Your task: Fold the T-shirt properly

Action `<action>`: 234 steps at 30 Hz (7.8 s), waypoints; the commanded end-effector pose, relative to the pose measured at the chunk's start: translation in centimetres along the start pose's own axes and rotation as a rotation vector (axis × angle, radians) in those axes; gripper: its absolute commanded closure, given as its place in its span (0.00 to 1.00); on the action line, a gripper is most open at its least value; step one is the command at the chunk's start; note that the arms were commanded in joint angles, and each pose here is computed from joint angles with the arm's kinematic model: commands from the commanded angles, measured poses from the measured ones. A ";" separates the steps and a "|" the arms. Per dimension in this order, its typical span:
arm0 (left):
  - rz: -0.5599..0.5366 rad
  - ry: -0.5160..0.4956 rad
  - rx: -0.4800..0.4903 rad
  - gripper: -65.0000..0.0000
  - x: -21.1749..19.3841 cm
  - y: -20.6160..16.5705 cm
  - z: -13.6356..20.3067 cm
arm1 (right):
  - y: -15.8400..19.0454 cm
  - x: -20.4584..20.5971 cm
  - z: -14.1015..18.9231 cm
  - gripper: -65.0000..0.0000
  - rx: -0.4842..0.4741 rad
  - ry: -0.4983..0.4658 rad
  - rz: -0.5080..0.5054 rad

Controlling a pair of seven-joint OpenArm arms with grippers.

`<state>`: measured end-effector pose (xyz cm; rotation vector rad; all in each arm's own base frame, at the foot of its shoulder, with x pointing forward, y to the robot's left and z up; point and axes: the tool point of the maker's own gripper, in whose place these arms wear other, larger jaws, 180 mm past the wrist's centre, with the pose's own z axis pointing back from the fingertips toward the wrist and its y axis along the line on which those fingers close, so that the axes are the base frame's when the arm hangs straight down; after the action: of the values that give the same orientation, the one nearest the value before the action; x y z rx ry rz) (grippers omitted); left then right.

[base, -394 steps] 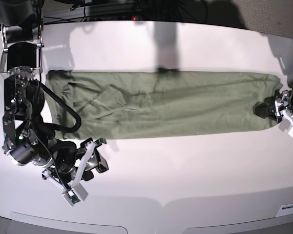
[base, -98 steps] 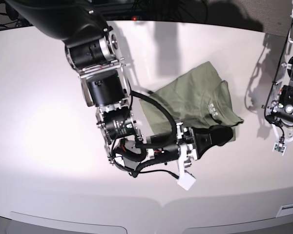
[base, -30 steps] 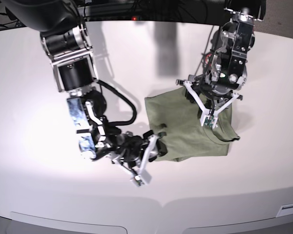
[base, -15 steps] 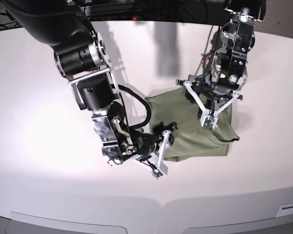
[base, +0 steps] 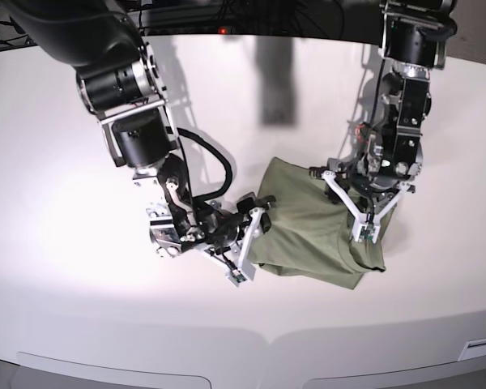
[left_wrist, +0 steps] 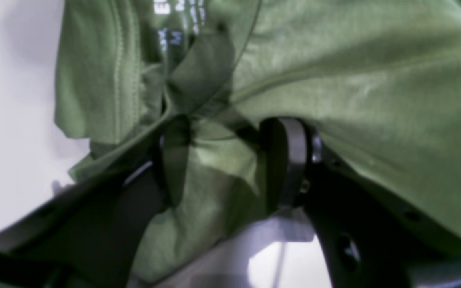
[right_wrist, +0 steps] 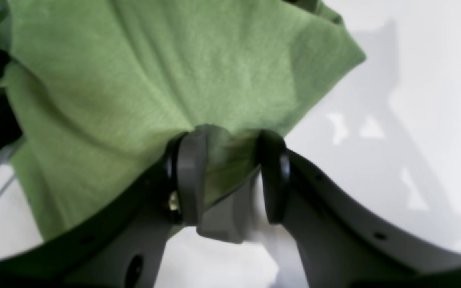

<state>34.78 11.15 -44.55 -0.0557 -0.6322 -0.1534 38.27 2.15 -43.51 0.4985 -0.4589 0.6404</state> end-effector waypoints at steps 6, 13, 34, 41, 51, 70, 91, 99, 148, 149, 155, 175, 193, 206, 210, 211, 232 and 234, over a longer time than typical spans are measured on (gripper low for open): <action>-0.045 -0.015 0.056 0.51 1.7 1.7 0.0 | 1.5 -4.4 -0.3 0.65 0.028 0.117 0.094; -0.171 -0.005 0.042 0.51 1.7 2.3 0.1 | 5.2 -9.2 1.4 0.65 0.126 0.159 0.122; -0.221 -0.255 0.100 0.51 11.6 3.3 5.0 | 10.4 2.0 7.5 0.65 0.072 -0.284 0.338; -0.171 -0.205 0.023 0.51 11.2 1.8 6.1 | 6.0 5.2 2.7 0.65 -0.090 -0.242 0.269; -0.061 -0.077 -0.195 0.51 7.4 -2.0 5.8 | 4.6 1.5 -0.5 0.65 -0.106 -0.033 0.228; -0.038 -0.083 -0.203 0.51 4.4 -2.4 5.2 | -0.1 6.6 5.7 0.65 -0.198 -0.227 0.140; -0.081 -0.037 -0.134 0.51 2.4 -1.3 4.8 | 3.1 -9.5 2.8 0.65 -0.057 0.110 0.253; -0.122 -0.043 -0.073 0.51 2.9 -0.2 4.7 | 5.7 -12.4 3.1 0.65 -0.014 0.120 0.255; -0.288 0.008 0.252 0.51 -6.7 11.0 22.0 | 4.5 -20.2 29.8 0.65 -0.450 -0.042 -0.128; -0.286 0.035 0.261 0.51 -7.7 11.3 22.4 | 5.1 -21.3 30.2 0.65 -0.444 -0.011 -0.148; -0.291 0.136 0.244 0.51 -12.2 11.2 24.2 | 8.0 -26.5 32.1 0.65 -0.414 0.122 -0.282; -0.066 0.534 -0.192 0.51 -34.6 5.6 26.3 | 13.2 -43.8 32.3 0.65 -0.370 0.346 -0.828; 0.075 0.514 -0.146 0.51 -47.8 5.3 17.1 | 7.5 -57.4 24.9 0.65 -0.268 0.703 -0.943; 0.178 0.603 -0.092 0.51 -50.2 0.3 15.6 | 8.4 -56.4 14.2 0.65 -0.232 0.804 -0.488; 0.178 0.590 -0.096 0.51 -50.0 -0.9 15.3 | 6.6 -54.7 12.5 0.65 -0.291 0.689 -0.435; 0.161 0.582 -0.104 0.51 -49.8 -1.0 15.1 | 5.8 -54.1 12.2 0.65 -0.316 0.654 -0.429; 0.035 0.628 -0.019 0.51 -48.5 -5.0 12.0 | 2.0 -47.2 8.4 0.65 -0.326 0.370 -0.422; 0.045 0.633 -0.028 0.51 -48.2 -5.7 11.3 | 2.0 -47.0 8.2 0.65 -0.324 0.367 -0.416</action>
<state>-10.11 12.68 -64.12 -0.0412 -0.0122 -0.1264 1.14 -21.38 -62.20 0.1574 -0.0873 0.2375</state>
